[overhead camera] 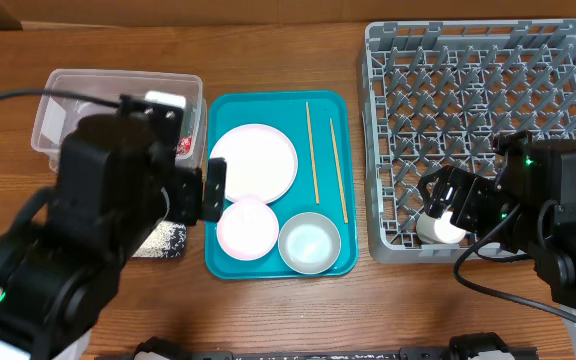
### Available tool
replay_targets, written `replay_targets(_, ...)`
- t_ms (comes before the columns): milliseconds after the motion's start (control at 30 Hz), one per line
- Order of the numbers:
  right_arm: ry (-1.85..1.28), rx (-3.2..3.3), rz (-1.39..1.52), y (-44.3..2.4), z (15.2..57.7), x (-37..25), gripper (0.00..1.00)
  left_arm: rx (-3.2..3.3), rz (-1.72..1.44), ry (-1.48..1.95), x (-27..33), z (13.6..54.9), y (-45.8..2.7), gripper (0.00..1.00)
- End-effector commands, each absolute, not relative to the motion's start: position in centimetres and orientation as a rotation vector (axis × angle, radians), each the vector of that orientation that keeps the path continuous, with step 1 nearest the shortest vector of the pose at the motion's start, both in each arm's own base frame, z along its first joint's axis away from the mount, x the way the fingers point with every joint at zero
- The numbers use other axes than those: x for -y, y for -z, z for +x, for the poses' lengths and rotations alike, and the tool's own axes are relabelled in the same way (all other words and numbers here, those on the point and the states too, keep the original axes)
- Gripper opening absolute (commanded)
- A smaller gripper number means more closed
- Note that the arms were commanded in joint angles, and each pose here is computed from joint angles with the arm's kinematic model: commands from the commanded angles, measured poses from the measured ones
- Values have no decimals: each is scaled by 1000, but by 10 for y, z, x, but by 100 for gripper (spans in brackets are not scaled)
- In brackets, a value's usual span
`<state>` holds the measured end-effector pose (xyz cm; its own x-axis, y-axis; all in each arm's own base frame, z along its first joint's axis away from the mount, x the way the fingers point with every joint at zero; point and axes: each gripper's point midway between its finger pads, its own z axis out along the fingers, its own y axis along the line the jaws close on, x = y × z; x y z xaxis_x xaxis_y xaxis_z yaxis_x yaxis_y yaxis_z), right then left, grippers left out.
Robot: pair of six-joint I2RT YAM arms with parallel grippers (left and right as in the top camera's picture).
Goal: Sort waste into correct bins and load items into the dishwasher
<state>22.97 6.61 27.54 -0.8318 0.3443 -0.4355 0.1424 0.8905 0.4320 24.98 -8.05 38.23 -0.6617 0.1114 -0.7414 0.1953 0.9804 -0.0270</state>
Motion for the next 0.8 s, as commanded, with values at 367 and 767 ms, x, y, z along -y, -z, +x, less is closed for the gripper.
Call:
replay_targets(367,-518,-2518,351,-280,231,-64,100,-2282,228,159,78,233,-388,100)
replay_targets(767,-518,-2518,351,-280,231,-64,100,-1900,126,115,47,233,-367,100)
